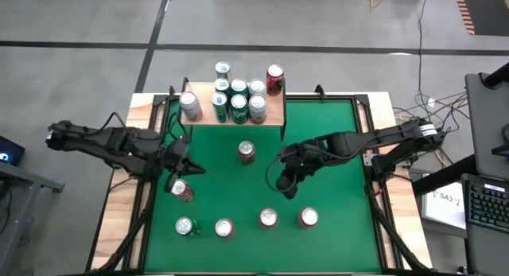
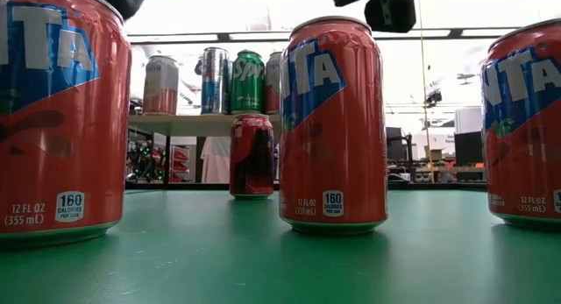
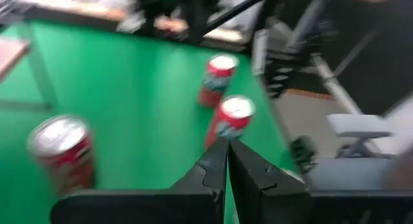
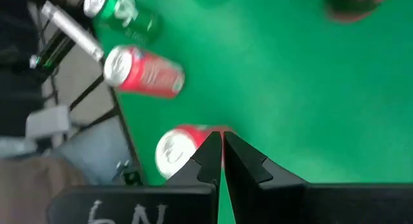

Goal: Place canned beverage on shelf
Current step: Put the orange can on the shelf

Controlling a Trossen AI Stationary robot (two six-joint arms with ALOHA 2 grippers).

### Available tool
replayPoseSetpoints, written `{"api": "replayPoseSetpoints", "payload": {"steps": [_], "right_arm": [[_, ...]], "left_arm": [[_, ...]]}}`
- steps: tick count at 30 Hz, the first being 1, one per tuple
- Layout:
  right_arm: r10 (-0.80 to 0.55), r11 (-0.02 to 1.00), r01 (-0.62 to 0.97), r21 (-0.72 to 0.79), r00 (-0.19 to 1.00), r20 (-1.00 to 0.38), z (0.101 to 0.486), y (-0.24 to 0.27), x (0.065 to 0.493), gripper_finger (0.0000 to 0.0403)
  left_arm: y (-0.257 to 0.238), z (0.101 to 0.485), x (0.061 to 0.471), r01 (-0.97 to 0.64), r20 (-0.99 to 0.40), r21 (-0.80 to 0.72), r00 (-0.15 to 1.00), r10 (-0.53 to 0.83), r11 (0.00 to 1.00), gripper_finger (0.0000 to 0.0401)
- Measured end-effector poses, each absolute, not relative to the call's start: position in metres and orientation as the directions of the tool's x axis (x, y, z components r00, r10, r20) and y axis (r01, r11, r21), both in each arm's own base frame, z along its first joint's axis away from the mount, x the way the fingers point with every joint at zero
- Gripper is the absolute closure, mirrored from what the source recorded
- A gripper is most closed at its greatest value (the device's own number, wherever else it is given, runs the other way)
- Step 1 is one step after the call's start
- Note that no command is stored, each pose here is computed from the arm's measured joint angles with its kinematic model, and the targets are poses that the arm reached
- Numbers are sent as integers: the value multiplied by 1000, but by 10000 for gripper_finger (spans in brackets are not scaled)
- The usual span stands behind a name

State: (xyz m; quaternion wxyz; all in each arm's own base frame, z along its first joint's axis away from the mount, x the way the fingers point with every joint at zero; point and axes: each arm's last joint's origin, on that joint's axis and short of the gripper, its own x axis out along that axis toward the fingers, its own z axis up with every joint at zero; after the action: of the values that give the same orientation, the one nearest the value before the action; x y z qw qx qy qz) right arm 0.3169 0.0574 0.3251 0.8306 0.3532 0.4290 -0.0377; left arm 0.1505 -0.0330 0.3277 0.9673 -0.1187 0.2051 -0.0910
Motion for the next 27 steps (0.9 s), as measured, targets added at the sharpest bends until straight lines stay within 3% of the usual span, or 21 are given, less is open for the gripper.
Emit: {"api": "replayPoseSetpoints", "payload": {"steps": [5, 11, 14, 21, 27], "right_arm": [[251, 833, 268, 483, 595, -764, 314, 72, 326, 394], [71, 973, 134, 188, 600, -797, 297, 86, 338, 394], [7, 986, 130, 107, 602, -798, 287, 89, 344, 394], [12, 994, 64, 87, 736, -677, 289, 93, 365, 394], [-210, 978, 175, -117, 788, -579, 276, 91, 384, 394]], "left_arm": [[-52, 336, 148, 244, -293, -236, 905, -308, 941, 401], [-61, 329, 142, 157, -354, -193, 909, -218, 969, 401], [-63, 325, 139, 113, -389, -182, 904, -177, 977, 401], [-64, 320, 141, 91, -422, -163, 894, -153, 982, 401], [-66, 318, 144, 104, -439, -118, 887, -146, 988, 401]]}}
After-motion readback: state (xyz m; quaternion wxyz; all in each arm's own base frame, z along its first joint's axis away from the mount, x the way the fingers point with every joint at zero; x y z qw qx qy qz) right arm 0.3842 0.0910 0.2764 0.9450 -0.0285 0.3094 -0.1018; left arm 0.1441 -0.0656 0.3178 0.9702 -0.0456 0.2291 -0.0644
